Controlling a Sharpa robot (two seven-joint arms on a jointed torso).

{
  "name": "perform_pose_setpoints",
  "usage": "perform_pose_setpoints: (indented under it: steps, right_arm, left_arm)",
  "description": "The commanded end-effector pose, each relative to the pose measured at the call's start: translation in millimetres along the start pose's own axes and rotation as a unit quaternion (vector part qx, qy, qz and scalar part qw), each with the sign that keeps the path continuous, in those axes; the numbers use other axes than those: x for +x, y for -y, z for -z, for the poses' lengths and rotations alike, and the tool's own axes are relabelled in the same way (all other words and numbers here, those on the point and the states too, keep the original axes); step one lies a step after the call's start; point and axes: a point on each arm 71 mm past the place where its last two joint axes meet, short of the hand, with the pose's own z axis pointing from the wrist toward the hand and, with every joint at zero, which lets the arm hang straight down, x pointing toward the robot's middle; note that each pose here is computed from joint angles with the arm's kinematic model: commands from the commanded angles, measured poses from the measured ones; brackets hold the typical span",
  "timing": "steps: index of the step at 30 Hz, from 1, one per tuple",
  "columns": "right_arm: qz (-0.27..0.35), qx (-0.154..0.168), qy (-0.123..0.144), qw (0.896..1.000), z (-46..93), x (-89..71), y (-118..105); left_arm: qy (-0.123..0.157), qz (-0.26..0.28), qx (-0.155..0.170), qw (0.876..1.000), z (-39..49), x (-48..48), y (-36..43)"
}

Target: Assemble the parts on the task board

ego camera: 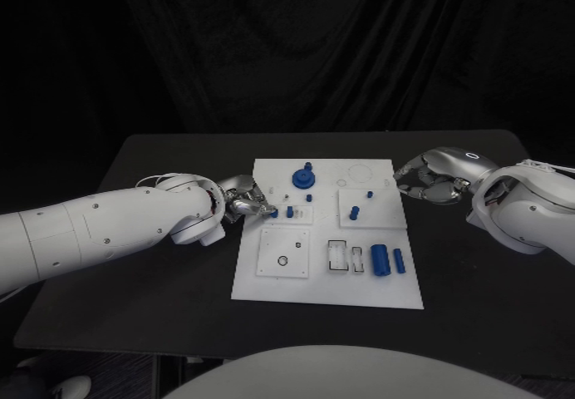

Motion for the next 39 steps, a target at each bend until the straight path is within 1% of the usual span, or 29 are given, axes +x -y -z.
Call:
perform_pose_setpoints:
  steps: [1,9,21,31,39]
  right_arm:
    - [-0.001,0.007,0.003,1.000,0.2,0.4,1.1]
    - [0.000,0.007,0.002,1.000,-0.2,0.5,1.3]
    - [0.000,0.009,0.001,1.000,-0.3,0.8,1.9]
    - [0.000,0.010,0.001,1.000,-0.1,0.7,2.2]
    - [0.000,0.010,0.001,1.000,-0.1,0.7,2.4]
  left_arm:
    - [0.023,-0.007,0.018,1.000,-0.1,0.9,2.5]
    - [0.038,-0.010,0.017,0.999,1.2,5.4,-1.0]
    - [0.057,-0.016,0.022,0.998,3.6,5.2,-3.2]
    - [0.063,-0.015,0.020,0.998,5.1,4.5,-5.1]
    - [0.059,-0.015,0.015,0.998,4.6,6.1,-5.0]
